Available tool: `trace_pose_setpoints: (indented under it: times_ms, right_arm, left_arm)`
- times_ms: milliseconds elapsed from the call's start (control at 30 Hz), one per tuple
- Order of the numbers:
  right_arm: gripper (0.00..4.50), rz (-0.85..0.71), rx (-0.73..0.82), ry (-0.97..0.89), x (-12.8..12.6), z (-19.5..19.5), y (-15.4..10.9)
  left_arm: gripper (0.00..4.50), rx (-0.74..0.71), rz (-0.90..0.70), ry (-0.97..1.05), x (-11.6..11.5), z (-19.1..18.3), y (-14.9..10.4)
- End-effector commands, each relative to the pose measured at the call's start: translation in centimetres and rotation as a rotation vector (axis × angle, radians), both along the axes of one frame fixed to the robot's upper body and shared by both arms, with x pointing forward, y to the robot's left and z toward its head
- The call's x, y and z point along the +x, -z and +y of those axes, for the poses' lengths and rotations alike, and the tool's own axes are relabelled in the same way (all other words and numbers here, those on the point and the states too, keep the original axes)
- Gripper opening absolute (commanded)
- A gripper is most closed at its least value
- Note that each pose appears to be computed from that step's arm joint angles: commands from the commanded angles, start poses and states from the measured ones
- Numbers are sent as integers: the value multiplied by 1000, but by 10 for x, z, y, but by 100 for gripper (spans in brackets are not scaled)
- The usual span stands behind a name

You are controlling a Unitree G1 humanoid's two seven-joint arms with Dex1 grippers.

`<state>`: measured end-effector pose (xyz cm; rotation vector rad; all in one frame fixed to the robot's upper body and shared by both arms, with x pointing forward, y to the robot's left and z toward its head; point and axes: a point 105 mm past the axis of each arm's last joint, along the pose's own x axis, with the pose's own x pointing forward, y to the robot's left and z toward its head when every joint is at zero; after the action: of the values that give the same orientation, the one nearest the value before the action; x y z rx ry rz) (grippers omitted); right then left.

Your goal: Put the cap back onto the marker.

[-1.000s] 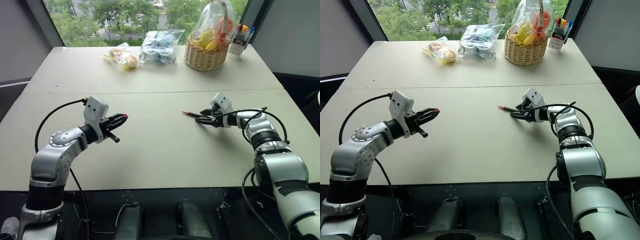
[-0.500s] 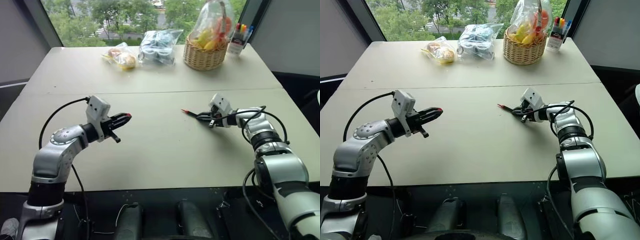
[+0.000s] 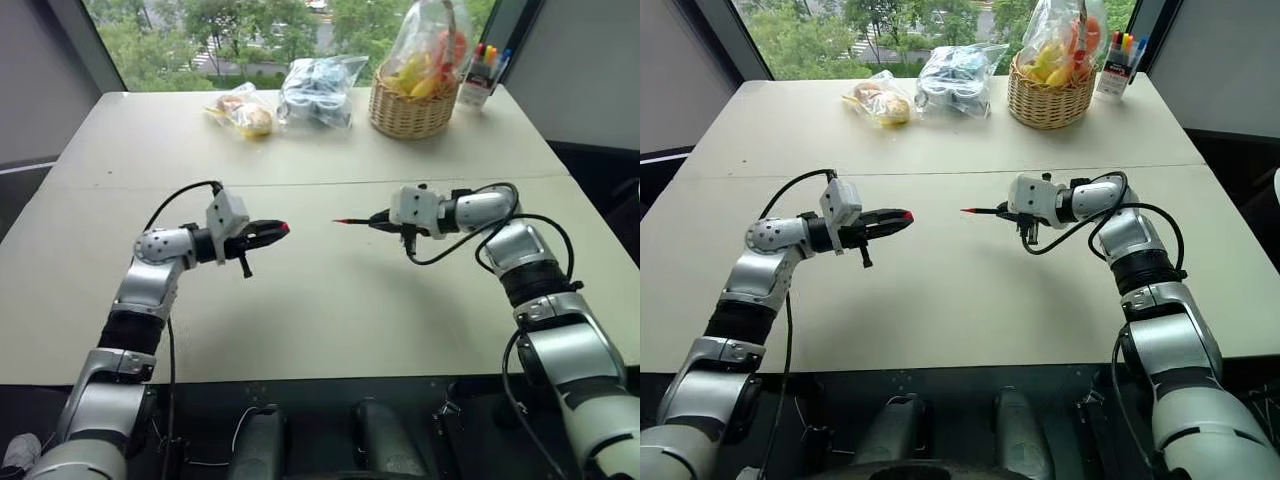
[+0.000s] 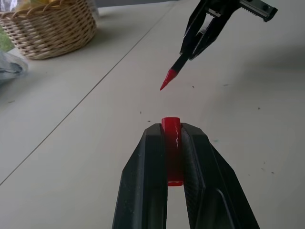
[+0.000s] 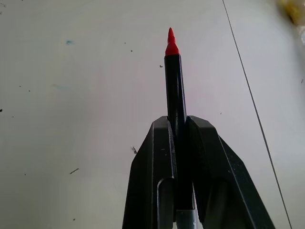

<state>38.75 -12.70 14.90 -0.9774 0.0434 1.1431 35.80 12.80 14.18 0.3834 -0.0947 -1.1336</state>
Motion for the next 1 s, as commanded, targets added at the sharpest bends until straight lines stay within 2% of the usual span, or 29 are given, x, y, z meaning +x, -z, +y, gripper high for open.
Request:
trace_pose_setpoints:
  times_ms: [33, 333, 667, 1000]
  right_arm:
    - [6, -40, -14, -35, -5, 8, -10]
    - [6, -23, 2, -59, -14, 21, -12]
    - [6, 6, 43, -100, -22, 33, -23]
    - [6, 33, 42, -134, -29, 40, -24]
  left_arm:
    - [0, 11, -94, 54, 1, -1, -6]
    - [0, 43, -162, 104, 7, -5, -4]
    - [0, 94, -186, 187, -1, -12, 4]
    - [0, 96, -197, 170, 1, -11, 3]
